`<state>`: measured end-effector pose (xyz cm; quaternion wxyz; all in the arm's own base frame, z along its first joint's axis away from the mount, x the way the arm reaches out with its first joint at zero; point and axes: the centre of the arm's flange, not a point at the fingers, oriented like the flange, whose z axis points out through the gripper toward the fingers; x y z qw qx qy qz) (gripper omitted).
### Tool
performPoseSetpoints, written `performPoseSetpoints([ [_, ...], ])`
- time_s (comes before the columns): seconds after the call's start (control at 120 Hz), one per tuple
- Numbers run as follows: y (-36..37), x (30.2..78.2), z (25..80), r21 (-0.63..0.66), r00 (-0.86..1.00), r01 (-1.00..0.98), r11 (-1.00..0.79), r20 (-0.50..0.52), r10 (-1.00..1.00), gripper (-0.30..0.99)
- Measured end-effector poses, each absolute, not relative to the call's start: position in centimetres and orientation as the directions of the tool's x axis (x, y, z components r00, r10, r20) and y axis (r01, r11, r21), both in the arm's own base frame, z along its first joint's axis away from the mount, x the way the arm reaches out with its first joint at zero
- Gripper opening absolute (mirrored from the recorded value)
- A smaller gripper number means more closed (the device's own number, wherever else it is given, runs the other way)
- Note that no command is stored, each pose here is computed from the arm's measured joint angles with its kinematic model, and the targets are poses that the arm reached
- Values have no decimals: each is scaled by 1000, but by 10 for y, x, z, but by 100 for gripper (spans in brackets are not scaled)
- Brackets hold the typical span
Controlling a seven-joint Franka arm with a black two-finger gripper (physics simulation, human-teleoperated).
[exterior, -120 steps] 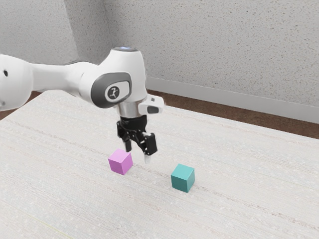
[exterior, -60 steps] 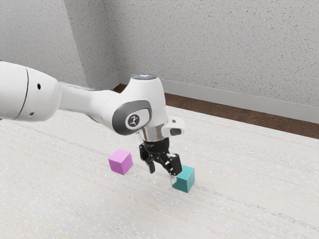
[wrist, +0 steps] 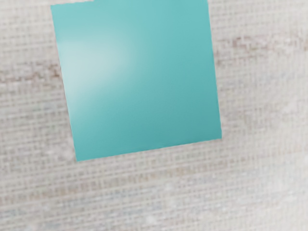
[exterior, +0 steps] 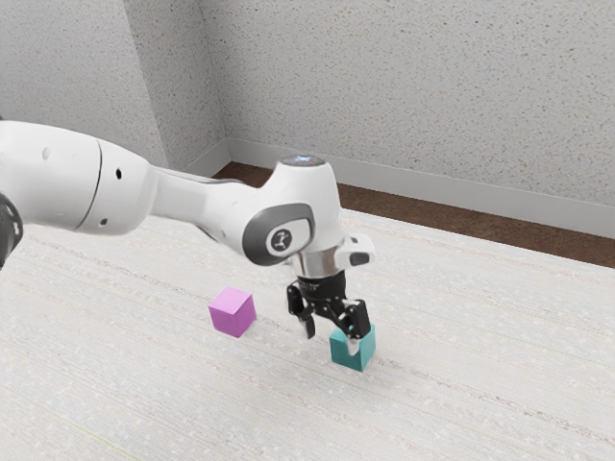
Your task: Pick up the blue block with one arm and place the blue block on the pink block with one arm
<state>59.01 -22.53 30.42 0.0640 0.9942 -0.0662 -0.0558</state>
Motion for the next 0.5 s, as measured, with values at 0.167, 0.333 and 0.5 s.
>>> performPoseSetpoints([
  [0.167,-224,605,287,137,987,-97,-986,-116,-113,69],
  [0.333,-223,618,278,128,989,-80,-989,-114,-95,69],
  [0.5,-231,620,272,121,988,-84,-989,-119,-98,69],
])
